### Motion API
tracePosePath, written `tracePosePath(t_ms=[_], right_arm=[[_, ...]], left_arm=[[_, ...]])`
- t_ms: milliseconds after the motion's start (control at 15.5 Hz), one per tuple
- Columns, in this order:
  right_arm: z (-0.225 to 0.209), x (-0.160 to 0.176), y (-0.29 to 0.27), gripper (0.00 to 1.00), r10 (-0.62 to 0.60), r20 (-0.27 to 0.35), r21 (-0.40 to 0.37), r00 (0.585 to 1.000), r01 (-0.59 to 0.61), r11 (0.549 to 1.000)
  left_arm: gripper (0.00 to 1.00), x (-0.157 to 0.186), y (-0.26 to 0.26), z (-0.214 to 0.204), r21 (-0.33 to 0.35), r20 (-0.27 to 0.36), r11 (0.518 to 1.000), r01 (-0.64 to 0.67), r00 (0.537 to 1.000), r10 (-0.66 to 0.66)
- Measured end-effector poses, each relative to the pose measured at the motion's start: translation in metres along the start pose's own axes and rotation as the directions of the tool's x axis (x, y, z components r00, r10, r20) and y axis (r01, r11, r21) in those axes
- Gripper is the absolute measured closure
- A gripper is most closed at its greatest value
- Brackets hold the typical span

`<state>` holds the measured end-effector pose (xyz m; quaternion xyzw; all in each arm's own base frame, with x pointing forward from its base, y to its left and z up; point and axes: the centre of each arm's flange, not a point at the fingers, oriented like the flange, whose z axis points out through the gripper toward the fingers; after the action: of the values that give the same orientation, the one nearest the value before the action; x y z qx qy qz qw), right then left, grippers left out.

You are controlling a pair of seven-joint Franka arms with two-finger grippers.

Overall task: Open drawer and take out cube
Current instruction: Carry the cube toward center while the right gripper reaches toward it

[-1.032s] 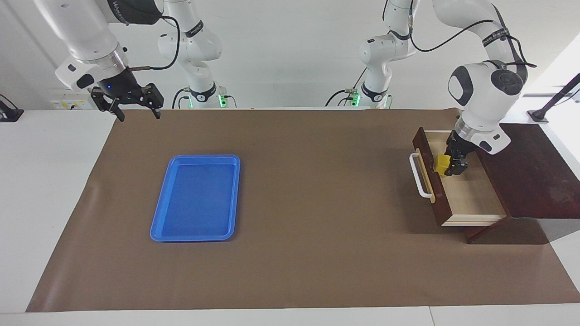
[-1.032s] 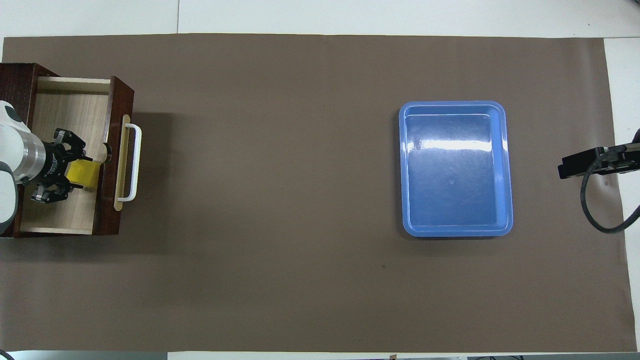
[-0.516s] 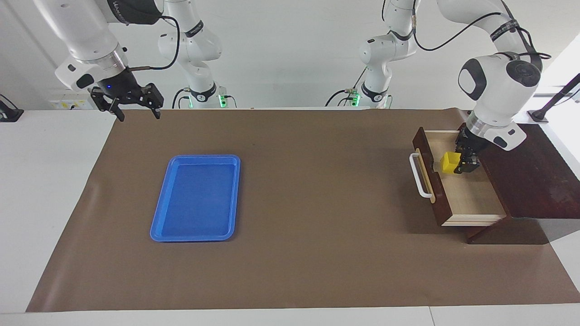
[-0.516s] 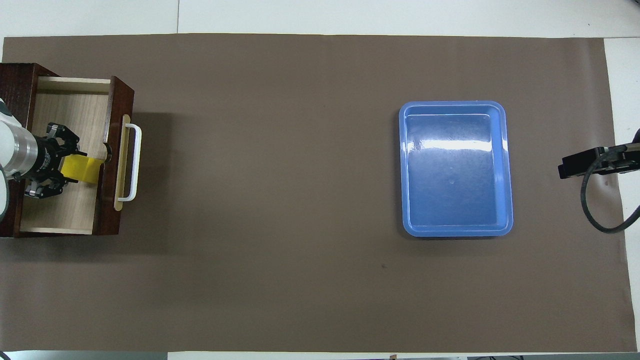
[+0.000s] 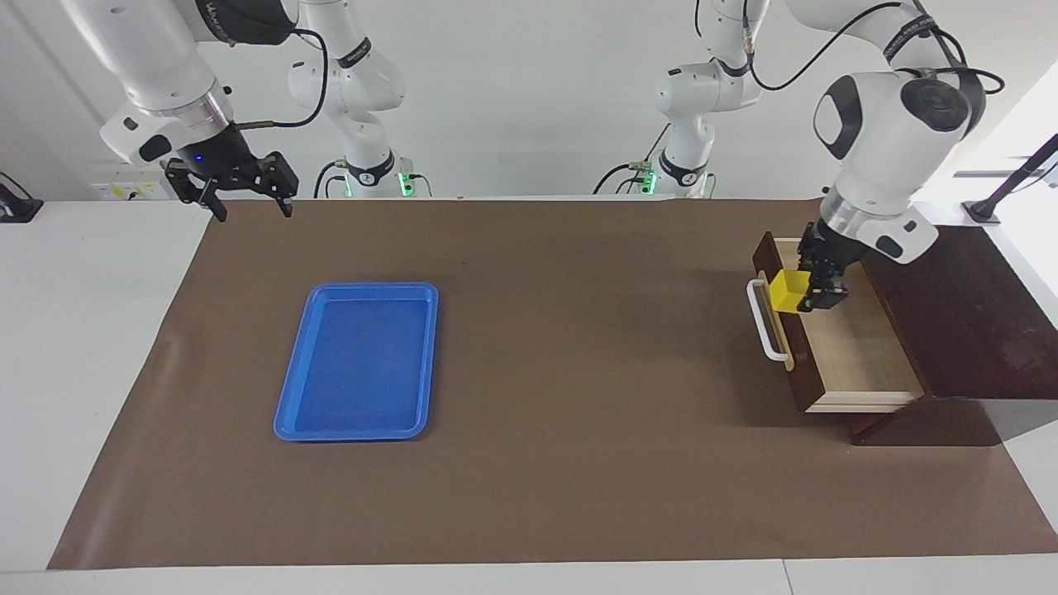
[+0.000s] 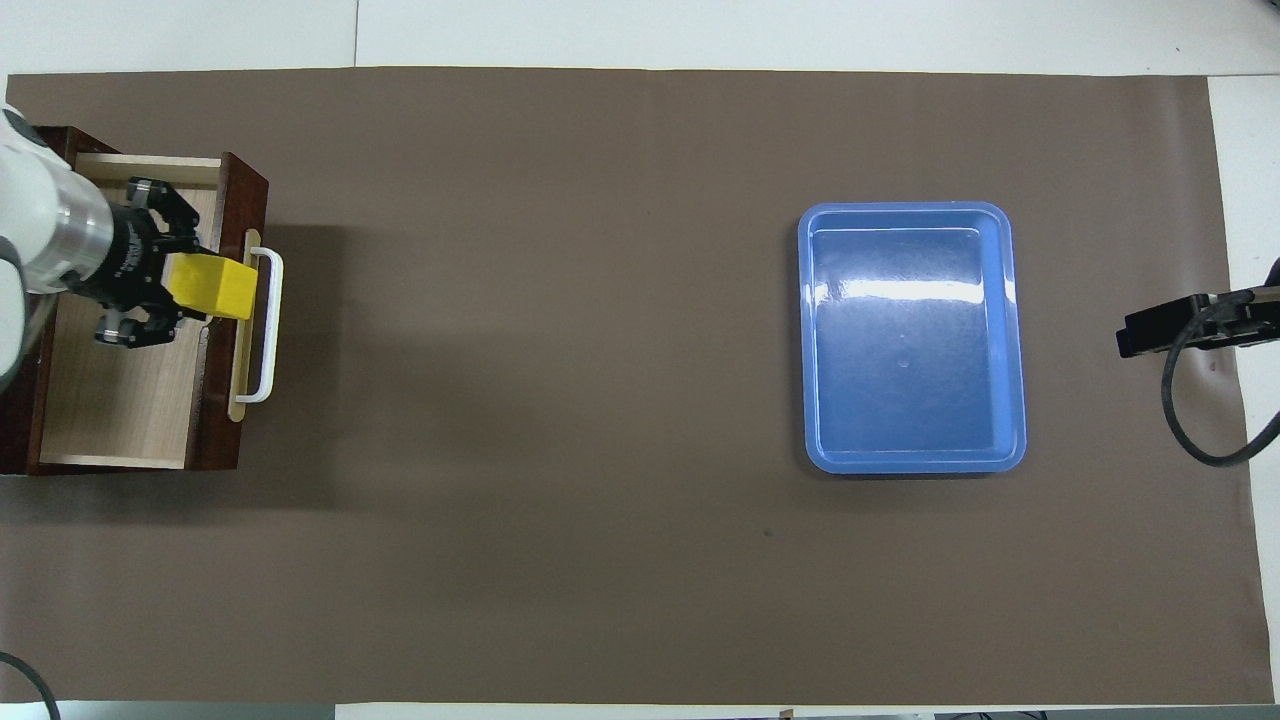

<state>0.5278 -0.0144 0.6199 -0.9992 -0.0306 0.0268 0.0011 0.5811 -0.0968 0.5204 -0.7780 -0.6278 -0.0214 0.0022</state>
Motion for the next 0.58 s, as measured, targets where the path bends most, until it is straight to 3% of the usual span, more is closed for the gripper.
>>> tracePosePath(t_ms=[194,581], right_arm=[[0.000,0.000,0.000,0.00,0.001,0.000,0.000,1.000,-0.001,1.000],[0.005,-0.002,0.008,0.00,0.015,0.013,0.005,1.000,-0.015,1.000]], left_arm=[[0.45,-0.070,0.000,0.001,0.003,0.004,0.997,0.078,0.997,-0.078],[0.45,-0.169,-0.009,0.007,-0.042,0.071,0.969,0.242,0.968,-0.239]])
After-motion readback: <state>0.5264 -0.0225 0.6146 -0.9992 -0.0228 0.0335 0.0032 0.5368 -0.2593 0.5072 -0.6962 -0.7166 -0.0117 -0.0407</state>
